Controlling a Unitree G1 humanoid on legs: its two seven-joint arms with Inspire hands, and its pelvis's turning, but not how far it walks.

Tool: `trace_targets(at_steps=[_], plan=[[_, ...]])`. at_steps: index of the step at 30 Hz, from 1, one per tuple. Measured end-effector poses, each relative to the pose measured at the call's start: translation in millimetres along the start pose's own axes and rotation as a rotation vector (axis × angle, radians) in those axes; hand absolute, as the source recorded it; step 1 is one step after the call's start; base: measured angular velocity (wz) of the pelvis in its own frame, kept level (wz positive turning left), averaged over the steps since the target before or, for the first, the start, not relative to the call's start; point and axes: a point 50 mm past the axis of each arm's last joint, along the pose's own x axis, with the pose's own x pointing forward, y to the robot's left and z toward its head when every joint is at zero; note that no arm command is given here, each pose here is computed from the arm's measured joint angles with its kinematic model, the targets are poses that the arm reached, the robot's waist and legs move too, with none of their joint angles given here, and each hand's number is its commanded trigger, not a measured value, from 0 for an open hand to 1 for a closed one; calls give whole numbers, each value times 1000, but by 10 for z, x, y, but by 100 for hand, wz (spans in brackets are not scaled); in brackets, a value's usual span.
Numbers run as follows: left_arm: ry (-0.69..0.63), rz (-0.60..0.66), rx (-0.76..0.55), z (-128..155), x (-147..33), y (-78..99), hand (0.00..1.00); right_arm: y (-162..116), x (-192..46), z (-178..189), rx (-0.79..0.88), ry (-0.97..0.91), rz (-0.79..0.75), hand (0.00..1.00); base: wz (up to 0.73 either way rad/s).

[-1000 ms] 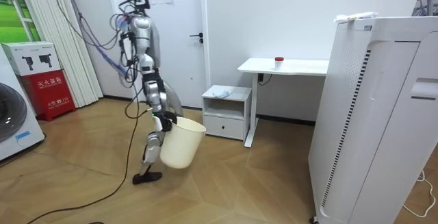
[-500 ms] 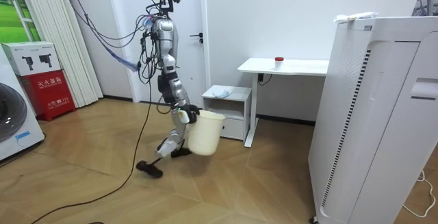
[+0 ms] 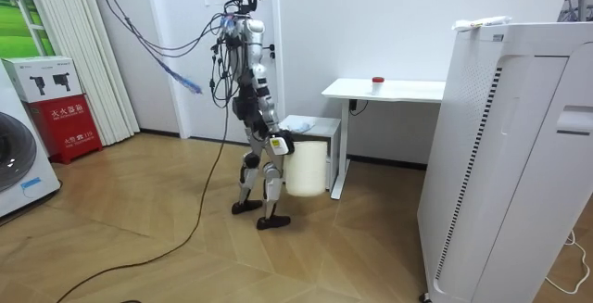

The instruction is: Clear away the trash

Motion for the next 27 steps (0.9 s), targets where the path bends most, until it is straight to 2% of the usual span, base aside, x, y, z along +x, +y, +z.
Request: trace_targets(at_steps=[4,7,13,18,27], plan=[[-178,54,113,405,47,2,0,32,11,5,-22,-4,4,100,9],[-291,106,157,710,71,-20,0,215,51,103,-36,-21,47,100,-12],[-480,161,194,1188,40,-111,0,402,76,151,-108,-32,95,100,2],[-534,196,200,1284,12,-149,0,486,90,202,-158,-31,103,100,1],[-582,227,178,1489,-15,-287,0,697,104,311,-153,-74,144,100,0]])
